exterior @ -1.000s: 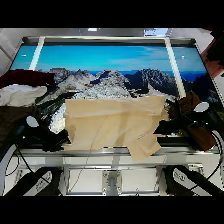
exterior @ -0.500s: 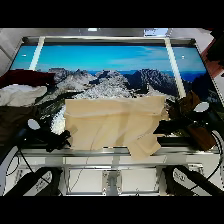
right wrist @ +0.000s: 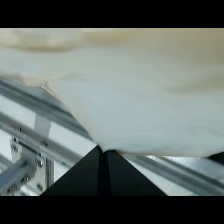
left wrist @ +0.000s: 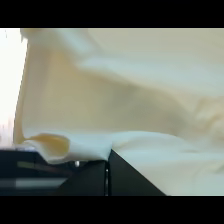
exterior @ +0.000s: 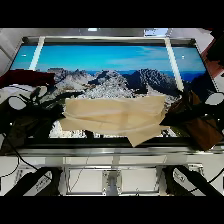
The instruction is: Fold the shirts.
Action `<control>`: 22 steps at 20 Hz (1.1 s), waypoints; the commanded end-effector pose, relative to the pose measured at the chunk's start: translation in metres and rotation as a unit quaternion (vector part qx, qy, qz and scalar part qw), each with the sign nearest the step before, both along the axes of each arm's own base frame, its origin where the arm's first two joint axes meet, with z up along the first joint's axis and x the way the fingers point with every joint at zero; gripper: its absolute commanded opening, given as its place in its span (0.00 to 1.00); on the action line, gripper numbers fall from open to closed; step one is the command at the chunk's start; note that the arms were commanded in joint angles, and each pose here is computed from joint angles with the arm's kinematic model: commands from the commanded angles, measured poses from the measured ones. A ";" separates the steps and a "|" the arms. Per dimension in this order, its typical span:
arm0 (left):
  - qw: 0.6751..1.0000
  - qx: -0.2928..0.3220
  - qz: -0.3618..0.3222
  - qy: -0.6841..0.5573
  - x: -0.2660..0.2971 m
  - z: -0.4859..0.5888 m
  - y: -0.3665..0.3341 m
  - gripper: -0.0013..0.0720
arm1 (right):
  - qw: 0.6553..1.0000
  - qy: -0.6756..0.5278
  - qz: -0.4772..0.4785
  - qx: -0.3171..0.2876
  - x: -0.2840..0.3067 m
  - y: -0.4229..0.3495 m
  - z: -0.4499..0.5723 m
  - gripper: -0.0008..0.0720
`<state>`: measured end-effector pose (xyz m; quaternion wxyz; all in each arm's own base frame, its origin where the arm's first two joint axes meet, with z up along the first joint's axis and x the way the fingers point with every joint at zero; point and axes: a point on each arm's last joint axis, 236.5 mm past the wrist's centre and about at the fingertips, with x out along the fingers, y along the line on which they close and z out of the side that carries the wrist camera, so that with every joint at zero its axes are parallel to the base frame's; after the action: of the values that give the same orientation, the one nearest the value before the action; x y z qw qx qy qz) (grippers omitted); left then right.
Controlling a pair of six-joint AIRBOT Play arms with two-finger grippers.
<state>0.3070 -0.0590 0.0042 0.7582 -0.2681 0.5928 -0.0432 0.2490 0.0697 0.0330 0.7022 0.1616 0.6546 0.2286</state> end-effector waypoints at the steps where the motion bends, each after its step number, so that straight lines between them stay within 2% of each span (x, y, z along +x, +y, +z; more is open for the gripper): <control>1: 0.993 0.024 0.030 -0.109 0.052 0.041 0.016 0.03 | 0.996 -0.079 -0.039 -0.017 0.041 -0.009 0.030 0.05; 3: 0.988 0.030 0.045 -0.144 0.070 0.054 0.022 0.03 | 0.990 -0.116 -0.071 -0.032 0.065 -0.019 0.038 0.05; 7: 0.989 0.037 0.030 -0.141 0.090 0.043 0.022 0.03 | 0.981 -0.155 -0.116 0.014 0.116 -0.009 0.041 0.05; 10: 0.986 0.043 0.038 -0.154 0.125 0.034 0.026 0.03 | 0.978 -0.168 -0.121 0.009 0.157 0.000 0.022 0.05; 15: 0.988 0.061 -0.011 -0.141 0.167 -0.010 -0.001 0.03 | 0.980 -0.147 -0.136 -0.010 0.206 0.013 -0.035 0.05; 19: 0.986 0.131 -0.007 -0.105 0.173 -0.055 0.021 0.03 | 0.986 -0.072 -0.133 -0.070 0.196 -0.002 -0.109 0.05; 22: 0.975 0.205 0.000 -0.083 0.167 -0.064 0.056 0.03 | 0.985 -0.058 -0.134 -0.087 0.195 -0.009 -0.128 0.05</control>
<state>0.4741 -0.0330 -0.0456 0.8422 -0.1572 0.5157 0.0074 0.4438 0.0701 -0.0675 0.7820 0.1871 0.5848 0.1076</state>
